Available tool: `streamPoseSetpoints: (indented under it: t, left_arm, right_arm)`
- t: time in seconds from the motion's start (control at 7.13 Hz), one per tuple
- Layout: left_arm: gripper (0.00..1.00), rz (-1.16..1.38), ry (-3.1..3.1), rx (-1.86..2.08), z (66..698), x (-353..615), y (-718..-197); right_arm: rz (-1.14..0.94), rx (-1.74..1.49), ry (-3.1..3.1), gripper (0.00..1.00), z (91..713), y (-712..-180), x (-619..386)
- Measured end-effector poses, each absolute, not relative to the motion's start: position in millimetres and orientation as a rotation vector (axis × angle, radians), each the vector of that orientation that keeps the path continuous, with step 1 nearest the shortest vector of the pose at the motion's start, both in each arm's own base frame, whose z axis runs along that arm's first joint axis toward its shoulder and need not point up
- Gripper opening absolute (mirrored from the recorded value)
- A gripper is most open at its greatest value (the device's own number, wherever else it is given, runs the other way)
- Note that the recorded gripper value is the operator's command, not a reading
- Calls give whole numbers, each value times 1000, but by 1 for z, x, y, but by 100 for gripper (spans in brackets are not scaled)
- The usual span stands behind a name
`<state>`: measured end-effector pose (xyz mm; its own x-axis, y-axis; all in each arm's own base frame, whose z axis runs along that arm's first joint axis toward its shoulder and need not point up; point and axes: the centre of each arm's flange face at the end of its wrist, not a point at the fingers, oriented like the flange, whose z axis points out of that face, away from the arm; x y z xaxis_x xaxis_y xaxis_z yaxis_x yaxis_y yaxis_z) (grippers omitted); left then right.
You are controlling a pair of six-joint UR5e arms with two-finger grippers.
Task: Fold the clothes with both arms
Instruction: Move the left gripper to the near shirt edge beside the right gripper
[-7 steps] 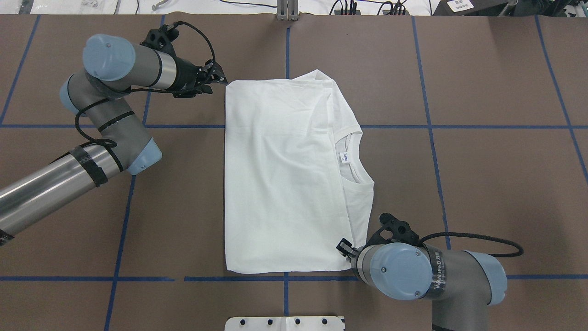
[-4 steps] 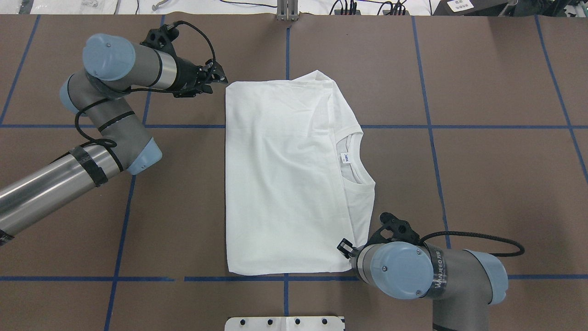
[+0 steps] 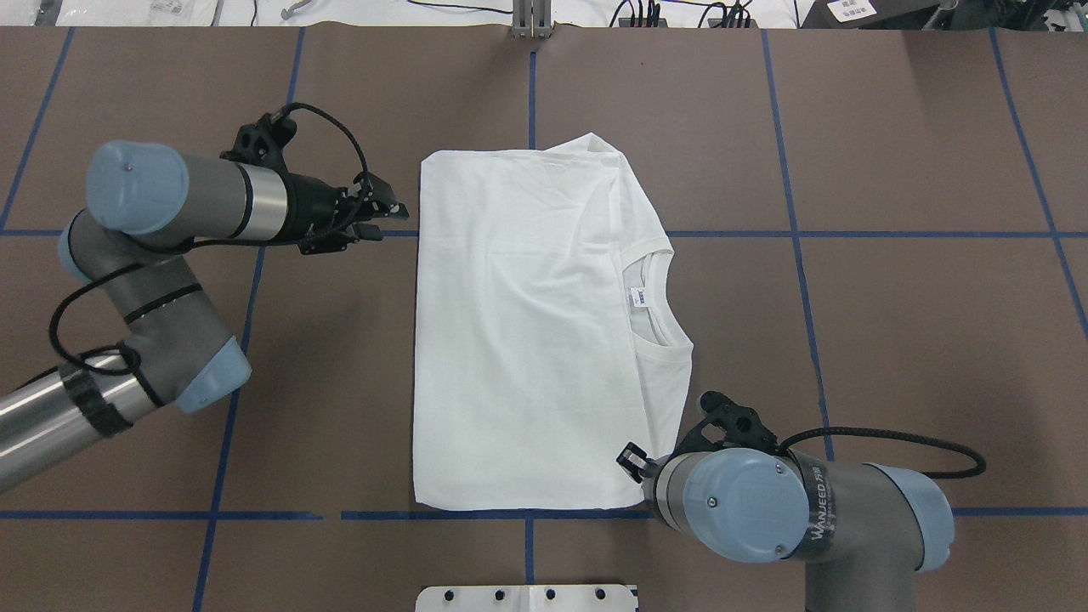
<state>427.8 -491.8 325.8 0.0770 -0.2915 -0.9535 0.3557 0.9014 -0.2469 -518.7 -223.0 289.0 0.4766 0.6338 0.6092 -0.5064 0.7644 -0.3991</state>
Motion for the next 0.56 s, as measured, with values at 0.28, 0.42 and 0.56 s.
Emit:
streamPoseSetpoints:
  t: [0.28,0.42,0.56]
  left_arm:
    - [58,-478,1435,-88,305,433,-385]
    - [58,-487,1409,-127,310,448,-336]
    - [58,-498,1357,-145,321,471,-291]
  right_arm:
    - [700,-176,-826,0,284,-222,-513]
    - [699,-177,-826,0,284,-221,-512]
    - [698,-178,-829,0,282,-221,-512]
